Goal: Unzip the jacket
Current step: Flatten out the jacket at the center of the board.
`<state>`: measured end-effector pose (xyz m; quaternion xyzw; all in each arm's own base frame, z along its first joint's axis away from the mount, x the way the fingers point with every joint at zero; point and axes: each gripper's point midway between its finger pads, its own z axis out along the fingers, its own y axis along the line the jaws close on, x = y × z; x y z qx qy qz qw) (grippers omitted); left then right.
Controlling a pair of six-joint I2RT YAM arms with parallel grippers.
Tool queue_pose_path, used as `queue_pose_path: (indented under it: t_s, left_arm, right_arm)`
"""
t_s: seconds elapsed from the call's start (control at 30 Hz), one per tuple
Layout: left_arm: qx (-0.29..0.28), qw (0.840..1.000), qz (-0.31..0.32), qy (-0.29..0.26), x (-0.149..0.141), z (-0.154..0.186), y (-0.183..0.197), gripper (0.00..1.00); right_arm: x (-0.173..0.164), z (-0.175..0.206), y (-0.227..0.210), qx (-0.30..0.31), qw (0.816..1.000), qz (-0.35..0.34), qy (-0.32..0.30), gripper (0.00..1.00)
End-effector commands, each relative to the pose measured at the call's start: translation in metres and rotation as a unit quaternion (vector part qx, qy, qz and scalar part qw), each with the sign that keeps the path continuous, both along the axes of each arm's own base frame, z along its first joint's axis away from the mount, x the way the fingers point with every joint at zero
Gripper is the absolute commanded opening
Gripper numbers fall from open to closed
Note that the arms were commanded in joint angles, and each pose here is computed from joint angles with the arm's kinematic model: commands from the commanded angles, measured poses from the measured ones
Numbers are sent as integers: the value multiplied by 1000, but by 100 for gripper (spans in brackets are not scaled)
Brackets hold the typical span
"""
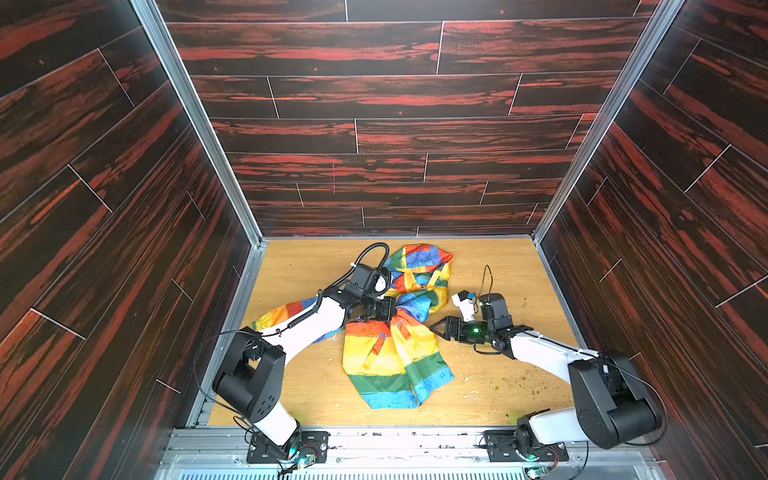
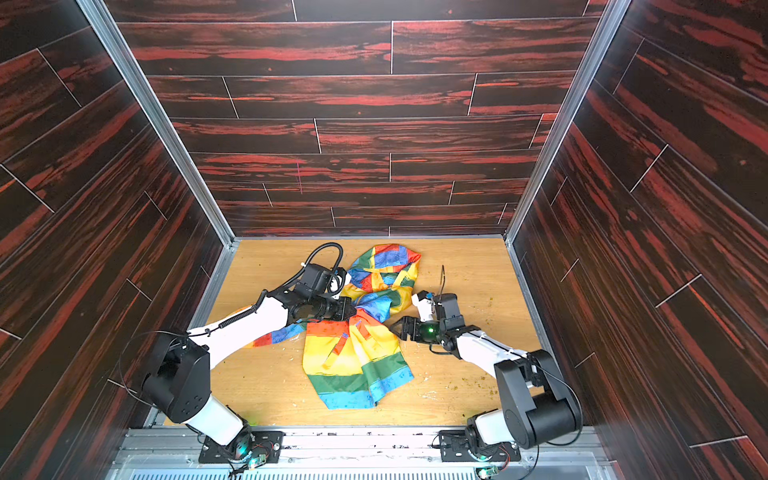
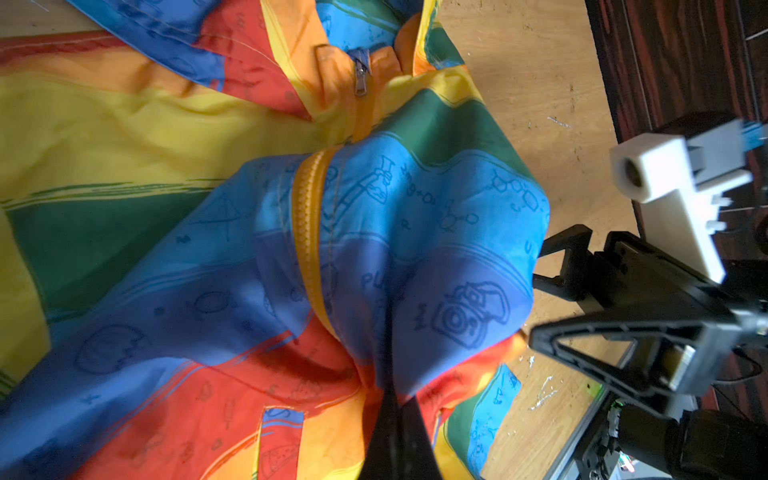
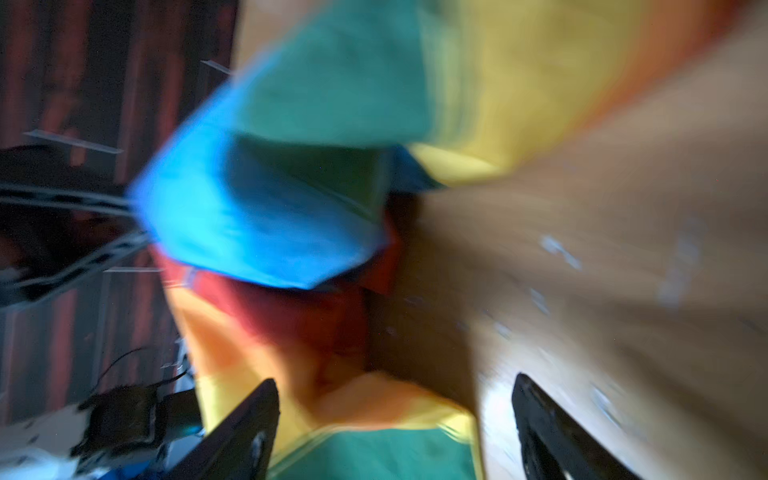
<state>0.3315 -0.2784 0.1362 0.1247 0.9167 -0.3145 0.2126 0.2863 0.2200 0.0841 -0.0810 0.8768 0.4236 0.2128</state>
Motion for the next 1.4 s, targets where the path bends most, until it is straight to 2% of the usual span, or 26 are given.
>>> queue_pose_path:
  t_s: [0.0,0.1,0.17,0.2,0.27,0.33,0.43,0.5,0.6,0.7,0.77,0.83,0.9,0.97,1.03,1.07,1.13,1.2,1.37]
  left_arm:
    - [0,1000,11,-9,3,2,5,0]
    - [-2,1000,12,-5,4,0,5,0]
    - [-2,1000,13,-6,5,0,6,0]
    - [-1,1000,15,-5,5,-1,7,0]
    - [5,1000,25,-5,8,-2,11,0]
    - [18,999,45,-5,14,-5,19,0]
    - [34,996,82,-6,23,-11,34,0]
    - [45,993,108,-3,31,-15,46,0]
    - [61,987,149,1,43,-21,70,0]
    - [64,982,176,11,52,-32,88,0]
    - [63,979,193,18,58,-39,98,0]
    - [51,976,211,28,64,-46,109,0]
    - [41,974,218,38,69,-53,116,0]
    - [40,974,219,48,73,-60,119,0]
    - [39,973,221,56,76,-66,123,0]
    - [41,973,220,63,77,-72,124,0]
    - [42,973,219,66,78,-76,124,0]
    - [45,973,218,68,79,-77,124,0]
    - [46,972,219,70,78,-78,126,0]
  right_arm:
    - [0,3,22,37,998,57,-19,88]
    - [-4,-13,29,33,997,72,-6,87]
    - [-4,-19,32,32,997,75,5,82]
    - [-5,-20,33,32,997,76,7,76]
    - [-9,-15,37,32,996,83,5,55]
    - [-16,-3,43,20,995,94,-5,38]
    - [-33,26,67,6,991,131,-31,22]
    - [-47,44,91,6,984,171,-42,16]
    - [-60,54,129,2,972,231,-51,18]
    - [-62,56,155,-3,962,268,-55,31]
    - [-53,65,156,-14,965,253,-75,44]
    - [-37,80,147,-34,971,209,-111,64]
    - [-18,91,128,-51,978,145,-138,72]
    - [4,94,99,-71,985,61,-148,72]
    - [24,84,66,-97,987,-16,-127,67]
    - [28,75,57,-110,987,-30,-113,64]
    - [29,50,51,-141,986,-25,-86,60]
    - [25,30,56,-143,987,-7,-68,59]
    - [31,-1,71,-146,986,30,-68,59]
